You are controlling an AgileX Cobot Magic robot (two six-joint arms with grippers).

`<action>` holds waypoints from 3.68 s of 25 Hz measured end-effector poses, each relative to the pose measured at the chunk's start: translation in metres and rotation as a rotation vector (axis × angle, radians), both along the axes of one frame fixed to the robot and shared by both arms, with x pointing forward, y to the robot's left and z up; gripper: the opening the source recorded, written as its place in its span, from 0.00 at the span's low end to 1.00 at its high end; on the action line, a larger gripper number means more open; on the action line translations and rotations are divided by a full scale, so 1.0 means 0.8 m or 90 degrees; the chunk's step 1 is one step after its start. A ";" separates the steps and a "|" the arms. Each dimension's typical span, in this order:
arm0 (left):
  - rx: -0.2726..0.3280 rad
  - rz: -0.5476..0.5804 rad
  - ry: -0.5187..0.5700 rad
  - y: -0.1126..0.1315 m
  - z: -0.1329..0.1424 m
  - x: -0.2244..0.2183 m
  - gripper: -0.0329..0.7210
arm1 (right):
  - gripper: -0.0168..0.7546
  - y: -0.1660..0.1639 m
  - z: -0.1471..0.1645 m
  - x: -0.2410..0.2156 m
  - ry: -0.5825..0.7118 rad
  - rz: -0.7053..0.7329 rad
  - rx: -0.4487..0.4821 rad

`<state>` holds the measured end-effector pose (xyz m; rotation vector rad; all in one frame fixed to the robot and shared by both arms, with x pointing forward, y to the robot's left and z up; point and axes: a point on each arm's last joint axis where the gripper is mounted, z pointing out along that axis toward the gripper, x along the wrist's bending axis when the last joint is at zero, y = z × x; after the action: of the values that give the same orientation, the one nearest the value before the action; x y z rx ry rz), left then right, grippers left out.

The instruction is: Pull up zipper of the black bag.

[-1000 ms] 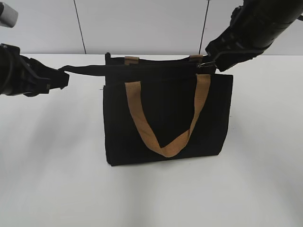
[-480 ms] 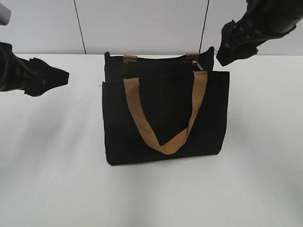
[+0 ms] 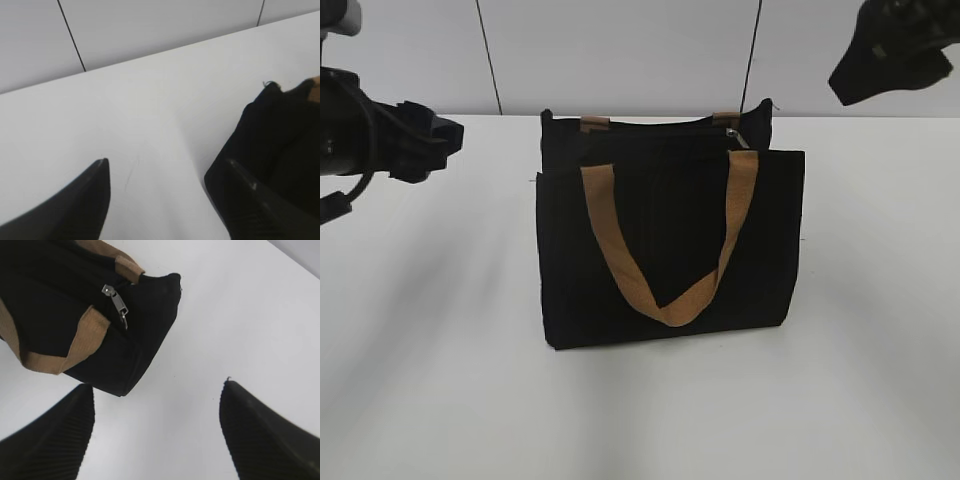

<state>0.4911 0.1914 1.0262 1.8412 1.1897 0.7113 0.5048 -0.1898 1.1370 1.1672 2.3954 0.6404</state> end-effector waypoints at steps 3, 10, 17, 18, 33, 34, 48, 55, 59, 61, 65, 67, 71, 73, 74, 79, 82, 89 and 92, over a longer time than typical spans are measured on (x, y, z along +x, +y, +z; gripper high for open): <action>0.031 0.012 -0.028 -0.022 0.003 -0.011 0.73 | 0.79 -0.009 -0.002 -0.024 -0.001 0.001 0.003; 0.143 0.080 0.123 -0.036 -0.005 -0.043 0.73 | 0.79 -0.032 -0.028 -0.097 0.018 0.007 0.035; 0.160 -0.047 0.210 -0.059 0.052 -0.102 0.75 | 0.79 -0.056 -0.037 -0.172 0.001 0.023 0.080; 0.159 -0.068 0.212 -0.058 0.060 -0.115 0.77 | 0.79 -0.063 -0.037 -0.191 -0.013 0.025 0.087; 0.098 -0.165 0.181 0.050 0.064 -0.229 0.83 | 0.79 -0.106 -0.122 -0.285 0.022 -0.008 0.063; 0.093 -0.171 0.173 0.054 0.058 -0.232 0.83 | 0.79 -0.106 -0.123 -0.284 0.021 -0.012 0.060; 0.085 -0.205 0.176 0.065 0.040 -0.245 0.75 | 0.79 -0.106 -0.130 -0.279 0.003 -0.029 0.072; 0.129 -0.201 0.210 0.071 0.031 -0.249 0.72 | 0.79 -0.106 -0.130 -0.278 0.001 -0.030 0.071; 0.142 -0.198 0.196 0.073 0.032 -0.247 0.72 | 0.79 -0.106 -0.130 -0.278 0.002 -0.030 0.072; 0.144 -0.197 0.192 0.073 0.032 -0.246 0.71 | 0.79 -0.106 -0.130 -0.278 0.001 -0.030 0.072; 0.138 -0.162 0.194 0.077 0.033 -0.243 0.70 | 0.79 -0.105 -0.130 -0.279 0.003 -0.030 0.076; 0.124 -0.110 0.194 0.085 0.034 -0.239 0.69 | 0.79 -0.105 -0.130 -0.278 0.005 -0.046 0.083; 0.065 0.034 0.158 0.115 0.041 -0.245 0.68 | 0.79 -0.110 -0.128 -0.279 -0.005 -0.126 0.115; 0.030 0.117 0.124 0.132 0.046 -0.255 0.67 | 0.79 -0.114 -0.126 -0.285 -0.032 -0.168 0.128; 0.016 0.152 0.107 0.138 0.047 -0.261 0.67 | 0.79 -0.116 -0.125 -0.289 -0.052 -0.190 0.134; -0.047 0.337 0.003 0.160 0.052 -0.302 0.67 | 0.79 -0.121 -0.119 -0.315 -0.160 -0.249 0.154; -0.064 0.417 -0.044 0.162 0.053 -0.321 0.67 | 0.79 -0.120 -0.119 -0.328 -0.208 -0.253 0.163; -0.074 0.464 -0.080 0.161 0.051 -0.334 0.65 | 0.79 -0.120 -0.119 -0.338 -0.241 -0.248 0.171; -0.074 0.464 -0.080 0.161 0.051 -0.335 0.63 | 0.79 -0.120 -0.119 -0.338 -0.241 -0.248 0.171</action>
<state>0.2234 0.3203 1.0674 1.2216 1.7880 1.1023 0.2343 -0.2858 1.0422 1.4231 1.7449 0.9684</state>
